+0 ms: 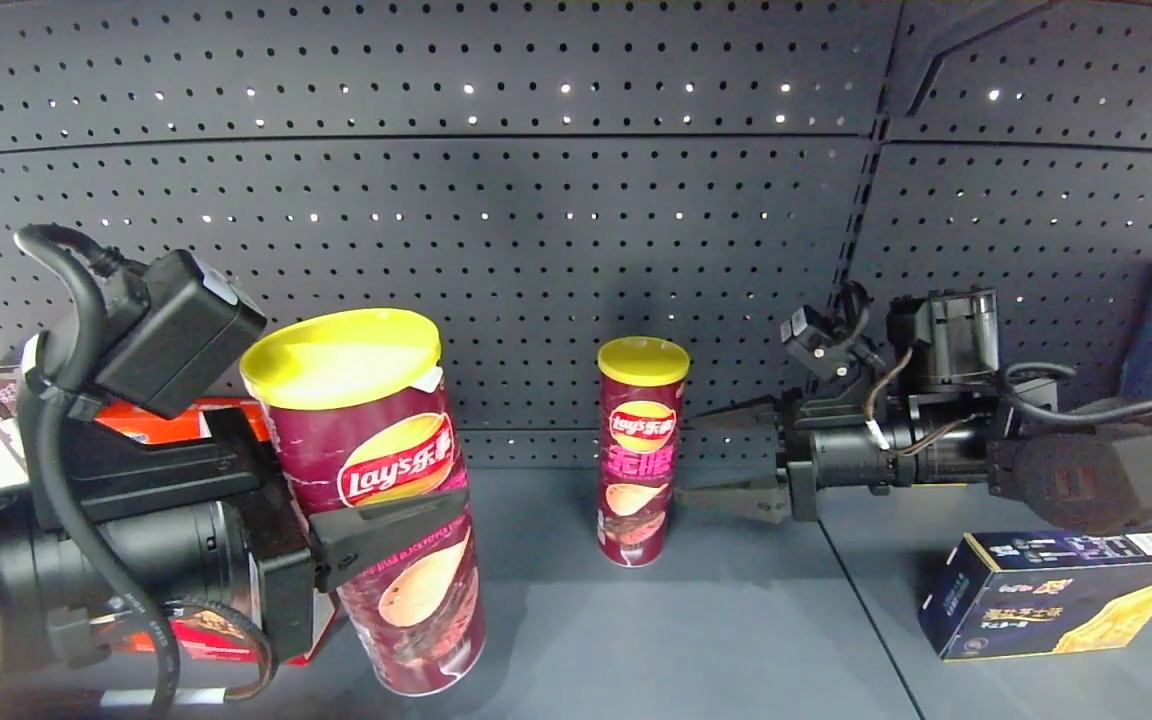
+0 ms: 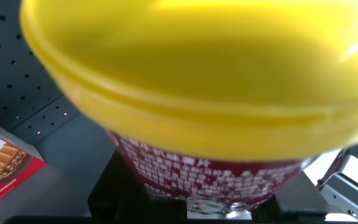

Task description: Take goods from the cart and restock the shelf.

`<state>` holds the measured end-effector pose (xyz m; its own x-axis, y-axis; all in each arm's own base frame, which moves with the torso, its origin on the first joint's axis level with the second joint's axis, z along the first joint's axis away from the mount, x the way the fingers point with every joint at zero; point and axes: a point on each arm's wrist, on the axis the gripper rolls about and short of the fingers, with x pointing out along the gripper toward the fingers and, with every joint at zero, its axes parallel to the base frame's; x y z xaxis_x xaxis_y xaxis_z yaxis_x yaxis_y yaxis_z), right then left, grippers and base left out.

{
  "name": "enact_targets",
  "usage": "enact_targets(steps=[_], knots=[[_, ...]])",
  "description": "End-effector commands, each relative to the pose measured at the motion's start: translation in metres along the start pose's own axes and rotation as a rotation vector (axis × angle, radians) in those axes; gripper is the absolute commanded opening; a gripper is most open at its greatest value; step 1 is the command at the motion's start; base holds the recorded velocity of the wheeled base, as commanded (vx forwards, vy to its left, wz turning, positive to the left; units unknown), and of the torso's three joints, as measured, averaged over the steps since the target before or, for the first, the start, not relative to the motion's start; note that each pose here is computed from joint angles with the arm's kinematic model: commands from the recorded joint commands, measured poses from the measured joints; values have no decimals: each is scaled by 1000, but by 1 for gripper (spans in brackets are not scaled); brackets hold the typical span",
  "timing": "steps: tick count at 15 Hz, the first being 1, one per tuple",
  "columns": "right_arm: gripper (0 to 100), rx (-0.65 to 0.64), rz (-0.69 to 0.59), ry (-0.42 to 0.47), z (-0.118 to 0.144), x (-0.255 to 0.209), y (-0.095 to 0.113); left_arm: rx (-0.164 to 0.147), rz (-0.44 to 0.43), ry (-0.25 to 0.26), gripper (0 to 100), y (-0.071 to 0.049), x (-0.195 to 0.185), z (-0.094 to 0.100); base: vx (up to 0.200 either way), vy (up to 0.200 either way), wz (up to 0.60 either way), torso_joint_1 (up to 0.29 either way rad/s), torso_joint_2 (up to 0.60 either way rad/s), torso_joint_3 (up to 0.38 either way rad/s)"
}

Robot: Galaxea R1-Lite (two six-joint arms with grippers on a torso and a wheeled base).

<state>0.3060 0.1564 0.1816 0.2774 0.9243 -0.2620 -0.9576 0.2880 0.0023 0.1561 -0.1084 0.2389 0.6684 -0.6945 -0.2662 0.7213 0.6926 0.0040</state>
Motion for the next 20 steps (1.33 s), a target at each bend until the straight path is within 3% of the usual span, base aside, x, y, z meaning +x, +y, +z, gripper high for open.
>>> enact_targets(steps=[1,5,12,20], knots=[[100,15,12,11,-8,9,-7,-1,0,5,0,0,1,-1,0,0,0,0,0,0],[100,10,17,8,-12,24,-19,-2,3,5,0,1,1,-1,0,0,0,0,0,0],[100,16,70,30,-21,52,-16,-5,10,6,0,3,1,-1,0,0,0,0,0,0],[100,47,65,51,-34,67,-27,-5,10,4,0,3,1,-1,0,0,0,0,0,0]])
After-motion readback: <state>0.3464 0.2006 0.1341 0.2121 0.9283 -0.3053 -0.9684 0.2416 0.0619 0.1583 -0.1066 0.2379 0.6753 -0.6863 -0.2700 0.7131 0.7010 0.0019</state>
